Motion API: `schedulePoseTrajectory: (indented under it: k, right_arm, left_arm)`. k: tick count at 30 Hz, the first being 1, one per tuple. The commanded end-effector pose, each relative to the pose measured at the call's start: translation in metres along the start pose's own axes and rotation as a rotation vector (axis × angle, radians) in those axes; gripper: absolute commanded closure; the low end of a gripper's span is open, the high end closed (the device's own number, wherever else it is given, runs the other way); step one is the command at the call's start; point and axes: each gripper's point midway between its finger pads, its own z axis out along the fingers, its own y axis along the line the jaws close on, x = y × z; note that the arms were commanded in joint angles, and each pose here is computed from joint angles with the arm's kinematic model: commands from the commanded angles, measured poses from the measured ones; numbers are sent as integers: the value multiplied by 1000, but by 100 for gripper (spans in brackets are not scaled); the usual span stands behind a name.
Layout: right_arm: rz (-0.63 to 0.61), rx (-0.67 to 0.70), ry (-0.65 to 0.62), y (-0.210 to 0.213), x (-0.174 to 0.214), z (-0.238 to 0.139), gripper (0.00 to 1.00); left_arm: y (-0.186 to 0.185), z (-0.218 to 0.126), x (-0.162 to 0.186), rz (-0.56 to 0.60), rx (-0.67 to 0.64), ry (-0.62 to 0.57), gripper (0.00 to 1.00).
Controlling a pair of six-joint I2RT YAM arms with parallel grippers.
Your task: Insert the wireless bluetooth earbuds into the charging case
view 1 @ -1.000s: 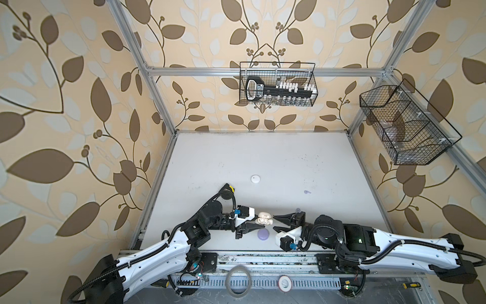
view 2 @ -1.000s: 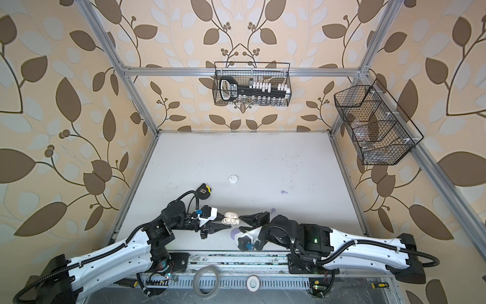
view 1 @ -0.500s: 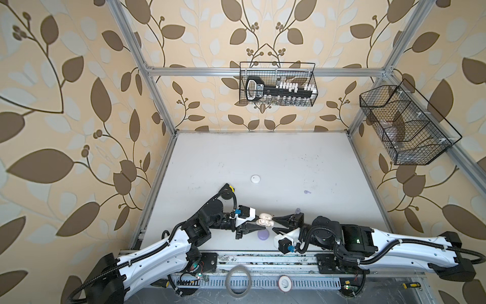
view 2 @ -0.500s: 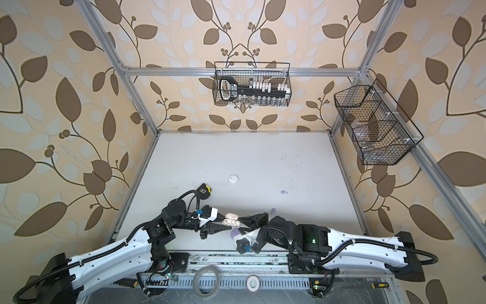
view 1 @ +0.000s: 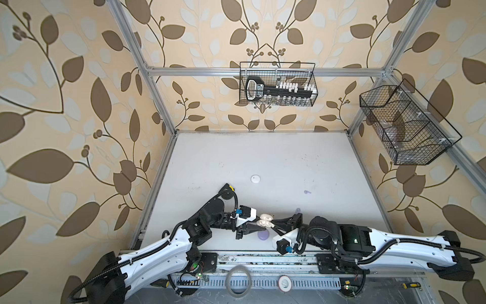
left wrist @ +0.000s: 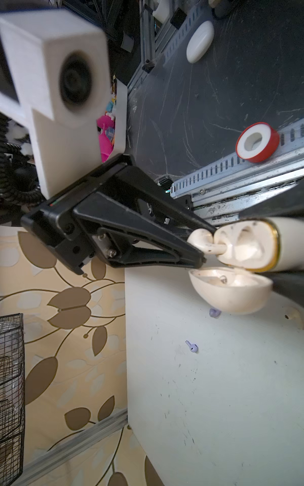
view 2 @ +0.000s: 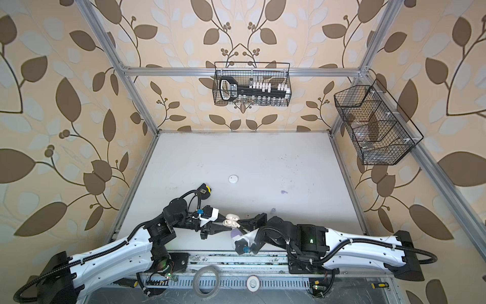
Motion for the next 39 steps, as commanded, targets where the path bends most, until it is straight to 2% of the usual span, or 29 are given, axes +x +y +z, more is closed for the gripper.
schedulePoseTrajectory:
  k: [1, 11, 17, 24, 30, 33, 36, 39]
  right_arm:
    - [28, -12, -37, 1, -9, 1, 82]
    - [168, -77, -43, 3, -27, 22, 85]
    - [289, -47, -15, -10, -32, 33, 87]
    - [476, 15, -40, -27, -36, 37, 88]
    - [575, 24, -90, -34, -43, 32, 88]
    - [619, 35, -101, -39, -44, 32, 84]
    - [661, 63, -98, -45, -41, 32, 74]
    - [686, 75, -98, -48, -41, 32, 68]
  left_arm:
    - [0, 1, -19, 83, -6, -37, 100]
    - [13, -7, -14, 153, -155, -48, 100]
    - [18, -16, -16, 183, -228, -75, 100]
    - [19, -20, -17, 201, -256, -95, 100]
    - [20, -23, -17, 207, -276, -102, 100]
    - [21, -22, -16, 209, -275, -101, 100]
    - [20, -22, -16, 211, -269, -101, 100]
    - [19, -22, -16, 212, -269, -103, 100]
